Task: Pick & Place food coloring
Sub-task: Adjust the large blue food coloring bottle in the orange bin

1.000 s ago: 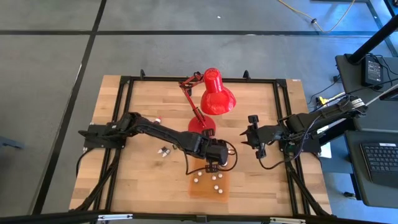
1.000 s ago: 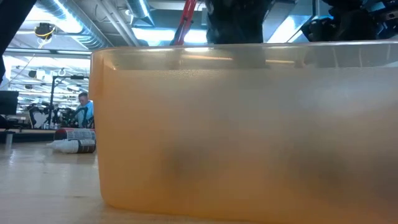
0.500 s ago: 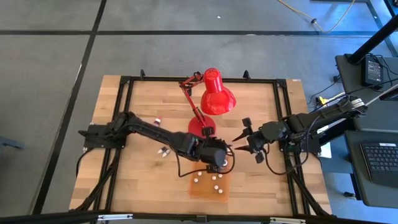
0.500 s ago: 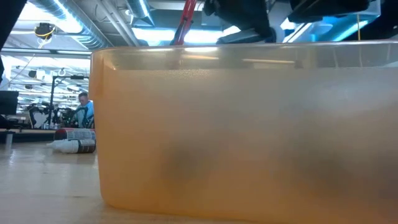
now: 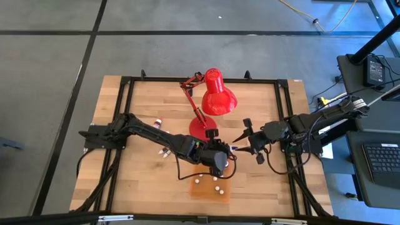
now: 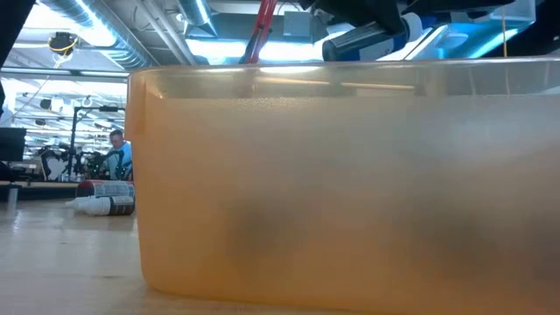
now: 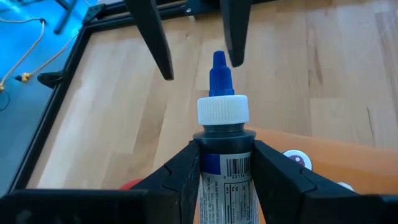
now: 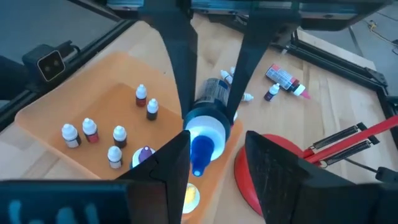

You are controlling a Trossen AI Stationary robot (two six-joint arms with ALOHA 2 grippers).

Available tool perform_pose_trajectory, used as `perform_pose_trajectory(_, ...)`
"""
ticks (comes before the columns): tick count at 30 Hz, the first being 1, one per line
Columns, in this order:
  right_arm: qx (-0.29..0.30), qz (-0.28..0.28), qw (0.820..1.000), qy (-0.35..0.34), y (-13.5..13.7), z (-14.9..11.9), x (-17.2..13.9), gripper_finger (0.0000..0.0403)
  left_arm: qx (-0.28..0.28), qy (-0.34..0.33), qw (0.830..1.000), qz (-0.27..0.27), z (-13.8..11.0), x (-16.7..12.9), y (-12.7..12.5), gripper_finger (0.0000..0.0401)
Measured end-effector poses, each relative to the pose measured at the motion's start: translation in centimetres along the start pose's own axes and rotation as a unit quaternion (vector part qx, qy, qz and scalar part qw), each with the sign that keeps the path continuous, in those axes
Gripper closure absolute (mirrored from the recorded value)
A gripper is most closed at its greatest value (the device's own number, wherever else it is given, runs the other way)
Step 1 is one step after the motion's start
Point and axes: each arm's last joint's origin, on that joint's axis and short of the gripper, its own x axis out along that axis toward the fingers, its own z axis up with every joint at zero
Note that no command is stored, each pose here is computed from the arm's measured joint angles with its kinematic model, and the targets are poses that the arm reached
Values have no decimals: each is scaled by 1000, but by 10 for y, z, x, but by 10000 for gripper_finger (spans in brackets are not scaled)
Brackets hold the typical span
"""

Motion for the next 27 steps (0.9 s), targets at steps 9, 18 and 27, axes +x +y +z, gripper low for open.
perform_pose_trajectory(9,3,3,1000,0,0,0,0,144,-2,0,1000,1,0,0,0,274)
perform_pose_trajectory(18,2,5,1000,9,2,-2,9,104,-29,-19,999,4,4,1,1,274)
perform_pose_trajectory(27,0,-1,1000,23,3,-4,19,147,-39,-26,999,7,6,1,1,274)
